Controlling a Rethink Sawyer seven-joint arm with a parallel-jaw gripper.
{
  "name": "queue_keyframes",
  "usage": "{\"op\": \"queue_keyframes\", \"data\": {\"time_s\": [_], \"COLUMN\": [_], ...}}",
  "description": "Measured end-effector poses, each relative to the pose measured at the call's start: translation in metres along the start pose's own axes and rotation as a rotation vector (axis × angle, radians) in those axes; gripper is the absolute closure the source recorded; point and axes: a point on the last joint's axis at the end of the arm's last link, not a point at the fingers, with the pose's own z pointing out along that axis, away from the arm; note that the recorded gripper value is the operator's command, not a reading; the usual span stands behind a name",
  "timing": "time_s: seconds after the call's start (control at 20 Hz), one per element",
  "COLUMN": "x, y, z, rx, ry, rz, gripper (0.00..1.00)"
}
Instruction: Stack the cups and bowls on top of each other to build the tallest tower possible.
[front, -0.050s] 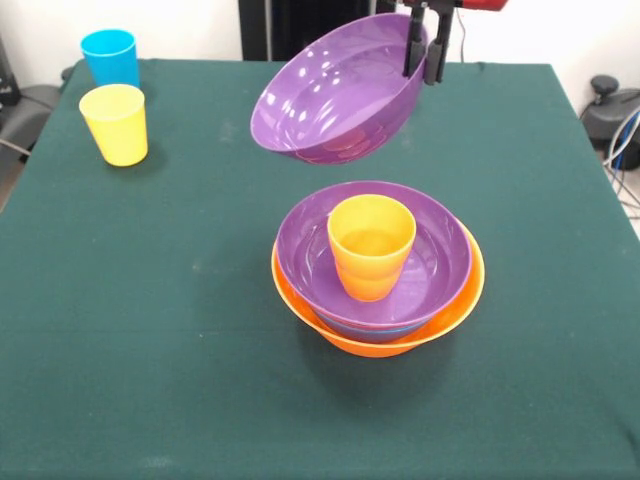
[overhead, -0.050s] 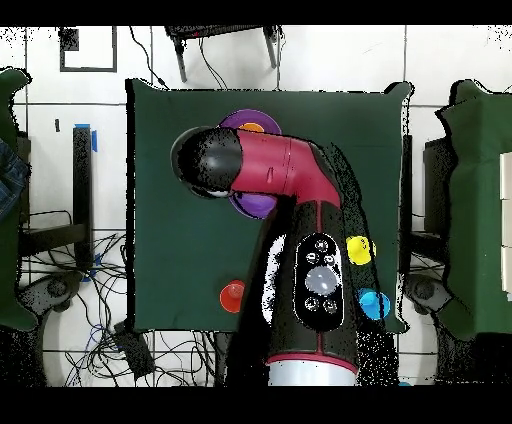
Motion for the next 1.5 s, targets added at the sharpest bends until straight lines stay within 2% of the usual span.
{"op": "queue_keyframes", "data": {"time_s": [0.3, 0.55, 0.6, 0.8, 1.0, 1.5], "x": [-0.018, -0.032, -0.040, -0.053, -0.068, -0.081], "y": [0.005, 0.009, 0.011, 0.015, 0.021, 0.031], "z": [-0.007, -0.009, -0.008, -0.007, 0.001, 0.024], "rx": [-0.001, -0.005, -0.006, -0.009, -0.012, -0.027], "ry": [0.013, 0.010, 0.006, 0.004, 0.022, 0.030], "rz": [-0.002, -0.003, -0.004, -0.006, -0.007, -0.012], "gripper": [1.00, 1.00, 1.00, 1.00, 1.00, 1.00]}}
